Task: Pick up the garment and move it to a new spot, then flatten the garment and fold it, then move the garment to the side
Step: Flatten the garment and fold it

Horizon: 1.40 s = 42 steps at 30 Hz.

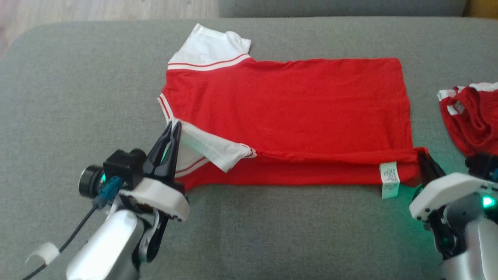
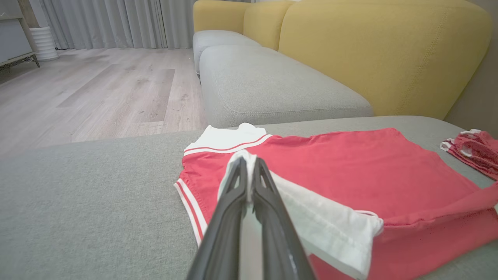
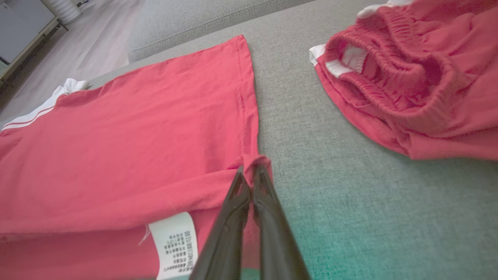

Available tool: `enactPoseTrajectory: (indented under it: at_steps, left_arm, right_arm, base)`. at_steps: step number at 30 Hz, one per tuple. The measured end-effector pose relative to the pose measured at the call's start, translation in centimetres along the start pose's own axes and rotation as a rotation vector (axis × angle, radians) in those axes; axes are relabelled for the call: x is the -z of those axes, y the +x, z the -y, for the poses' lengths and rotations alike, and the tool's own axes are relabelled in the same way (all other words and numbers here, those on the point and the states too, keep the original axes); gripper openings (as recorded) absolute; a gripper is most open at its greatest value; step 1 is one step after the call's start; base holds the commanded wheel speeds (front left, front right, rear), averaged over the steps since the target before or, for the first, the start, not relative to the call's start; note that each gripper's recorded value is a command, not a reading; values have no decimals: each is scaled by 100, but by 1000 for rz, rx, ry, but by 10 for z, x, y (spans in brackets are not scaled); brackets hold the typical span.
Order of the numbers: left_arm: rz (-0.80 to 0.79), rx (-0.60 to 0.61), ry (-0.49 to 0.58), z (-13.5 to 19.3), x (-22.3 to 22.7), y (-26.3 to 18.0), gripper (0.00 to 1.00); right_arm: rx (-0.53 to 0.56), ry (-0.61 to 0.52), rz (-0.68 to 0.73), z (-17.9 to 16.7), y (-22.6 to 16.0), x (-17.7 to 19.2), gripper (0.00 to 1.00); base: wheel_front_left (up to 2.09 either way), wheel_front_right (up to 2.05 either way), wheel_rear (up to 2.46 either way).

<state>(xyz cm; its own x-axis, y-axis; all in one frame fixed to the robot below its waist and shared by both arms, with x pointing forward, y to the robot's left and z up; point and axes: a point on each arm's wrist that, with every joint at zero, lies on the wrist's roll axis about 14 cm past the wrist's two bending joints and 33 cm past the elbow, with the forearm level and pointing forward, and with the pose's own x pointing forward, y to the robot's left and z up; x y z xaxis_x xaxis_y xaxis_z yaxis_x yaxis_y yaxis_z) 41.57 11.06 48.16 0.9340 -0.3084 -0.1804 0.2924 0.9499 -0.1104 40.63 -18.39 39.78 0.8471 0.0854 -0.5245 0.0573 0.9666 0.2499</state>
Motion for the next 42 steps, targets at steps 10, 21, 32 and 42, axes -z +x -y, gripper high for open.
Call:
enactPoseTrajectory:
  at_steps: [10,21,32,42]
  left_arm:
    - [65,-9,10,-3,-3,29,0]
    - [100,-35,15,-9,-1,31,100]
    - [-55,-138,-149,-13,51,-21,100]
    - [-246,-234,-319,-26,99,-43,100]
  right_arm:
    - [-11,-19,-4,-6,15,4,18]
    - [-64,-23,263,-25,16,-46,100]
    - [-9,-153,237,-9,-11,-28,100]
    - [5,-172,152,-4,-19,-12,100]
  base:
    - [0,0,0]
    - [0,0,0]
    - [0,0,0]
    - [0,0,0]
